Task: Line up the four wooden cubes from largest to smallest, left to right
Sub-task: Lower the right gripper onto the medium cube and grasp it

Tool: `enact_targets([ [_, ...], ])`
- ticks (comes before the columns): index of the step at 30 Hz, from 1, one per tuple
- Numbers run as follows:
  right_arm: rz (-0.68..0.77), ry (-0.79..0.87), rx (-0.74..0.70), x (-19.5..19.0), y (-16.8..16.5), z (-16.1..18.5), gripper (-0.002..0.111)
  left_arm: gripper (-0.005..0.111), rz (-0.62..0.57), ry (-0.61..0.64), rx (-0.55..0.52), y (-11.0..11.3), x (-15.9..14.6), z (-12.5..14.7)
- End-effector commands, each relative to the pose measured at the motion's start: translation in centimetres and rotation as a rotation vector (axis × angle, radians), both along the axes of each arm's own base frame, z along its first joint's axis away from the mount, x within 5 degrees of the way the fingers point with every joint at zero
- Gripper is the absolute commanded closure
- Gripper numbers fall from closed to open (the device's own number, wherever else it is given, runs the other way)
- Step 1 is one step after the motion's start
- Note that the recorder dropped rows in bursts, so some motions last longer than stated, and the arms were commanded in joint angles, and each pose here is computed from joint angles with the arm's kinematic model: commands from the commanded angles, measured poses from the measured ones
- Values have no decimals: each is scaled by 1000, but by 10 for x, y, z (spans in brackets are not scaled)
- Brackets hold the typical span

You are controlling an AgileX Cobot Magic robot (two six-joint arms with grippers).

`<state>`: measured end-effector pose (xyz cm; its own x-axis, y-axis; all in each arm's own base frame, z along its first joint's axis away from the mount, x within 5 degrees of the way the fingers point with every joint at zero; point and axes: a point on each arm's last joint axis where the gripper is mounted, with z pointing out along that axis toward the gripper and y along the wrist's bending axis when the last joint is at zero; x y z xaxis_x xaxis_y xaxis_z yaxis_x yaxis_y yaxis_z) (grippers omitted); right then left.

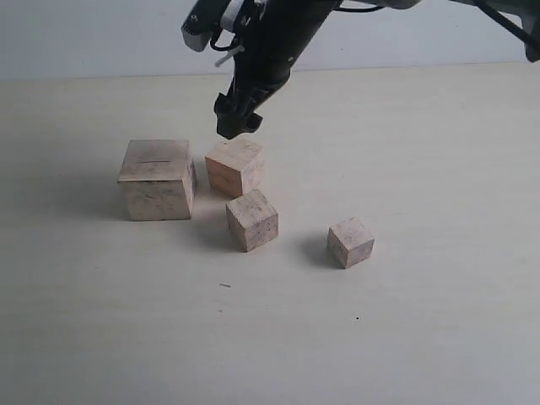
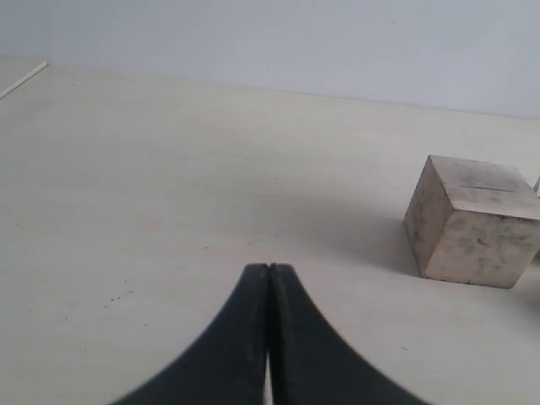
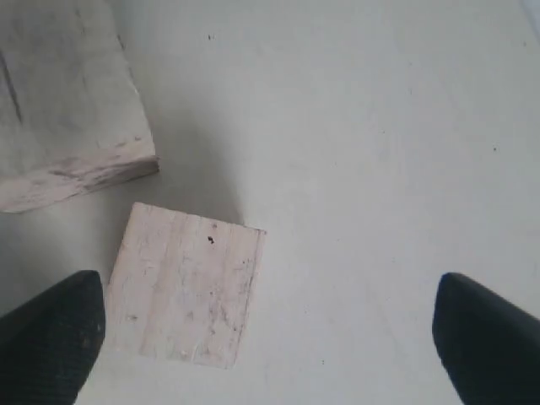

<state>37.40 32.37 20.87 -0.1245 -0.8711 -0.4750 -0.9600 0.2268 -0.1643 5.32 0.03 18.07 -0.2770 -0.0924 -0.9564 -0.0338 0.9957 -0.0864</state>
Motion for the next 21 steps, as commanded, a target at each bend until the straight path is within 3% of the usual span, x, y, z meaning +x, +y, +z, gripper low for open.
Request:
enact_targets([
  [1, -44, 23, 39, 1, 0, -19, 7, 107, -5, -15, -3, 0, 0, 1],
  [5, -77, 106, 86, 1, 7, -37, 7, 107, -5, -15, -3, 0, 0, 1],
  [21, -76, 125, 26, 6, 6, -71, 7, 107, -5, -15, -3, 0, 0, 1],
])
